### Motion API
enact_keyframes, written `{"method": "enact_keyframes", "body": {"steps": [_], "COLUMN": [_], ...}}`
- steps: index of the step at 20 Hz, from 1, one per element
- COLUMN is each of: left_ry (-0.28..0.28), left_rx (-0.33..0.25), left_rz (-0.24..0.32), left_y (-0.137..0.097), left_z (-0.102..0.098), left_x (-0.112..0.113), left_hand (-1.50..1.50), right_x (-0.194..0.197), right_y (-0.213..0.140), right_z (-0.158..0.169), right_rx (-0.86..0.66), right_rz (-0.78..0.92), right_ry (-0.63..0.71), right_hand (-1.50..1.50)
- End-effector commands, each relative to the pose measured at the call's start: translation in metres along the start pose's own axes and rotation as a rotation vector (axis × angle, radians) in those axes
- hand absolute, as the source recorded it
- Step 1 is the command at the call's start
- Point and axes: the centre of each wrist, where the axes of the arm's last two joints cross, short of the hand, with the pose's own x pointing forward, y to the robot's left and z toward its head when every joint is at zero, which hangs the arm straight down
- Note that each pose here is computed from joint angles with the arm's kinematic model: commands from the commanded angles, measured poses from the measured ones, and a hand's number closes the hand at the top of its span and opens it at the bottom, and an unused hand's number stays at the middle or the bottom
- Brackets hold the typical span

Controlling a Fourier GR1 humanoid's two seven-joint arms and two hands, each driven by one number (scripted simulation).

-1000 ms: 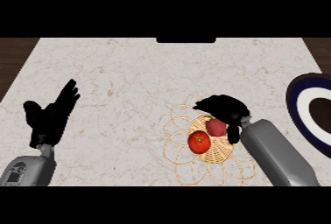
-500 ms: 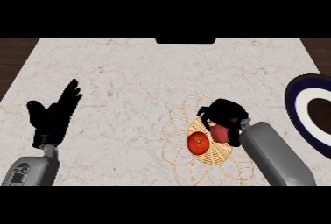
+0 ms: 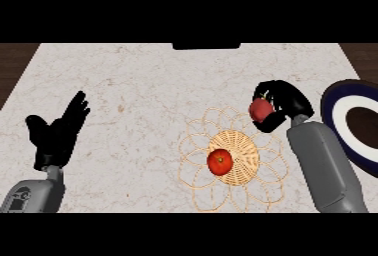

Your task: Pick the bell pepper from the placemat and place it in the plate

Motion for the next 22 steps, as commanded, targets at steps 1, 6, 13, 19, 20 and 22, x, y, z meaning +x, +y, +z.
{"method": "enact_keyframes", "body": {"steps": [1, 6, 13, 19, 20, 22], "left_ry": [0.000, 0.008, 0.009, -0.013, -0.002, -0.006], "left_rx": [-0.013, -0.018, -0.011, -0.023, -0.008, -0.007], "left_rz": [0.004, -0.017, -0.004, 0.003, -0.005, -0.009], "left_y": [-0.011, 0.007, 0.012, 0.000, 0.000, 0.010], "left_z": [0.007, 0.000, 0.003, 0.007, -0.002, -0.006], "left_x": [-0.012, 0.006, 0.001, -0.003, -0.007, 0.007], "left_hand": [0.00, 0.00, 0.00, 0.00, 0.00, 0.00], "right_x": [0.015, 0.034, 0.020, -0.026, -0.027, -0.057], "right_y": [-0.040, -0.092, -0.114, -0.117, -0.148, -0.136], "right_z": [-0.004, 0.011, 0.041, 0.075, 0.088, 0.095], "right_rx": [-0.290, -0.702, -1.041, -1.083, -1.080, -1.105], "right_rz": [-0.103, -0.061, -0.010, -0.148, -0.188, -0.201], "right_ry": [0.212, 0.238, 0.444, 0.560, 0.540, 0.600], "right_hand": [1.50, 1.50, 1.50, 1.50, 1.50, 1.50]}}
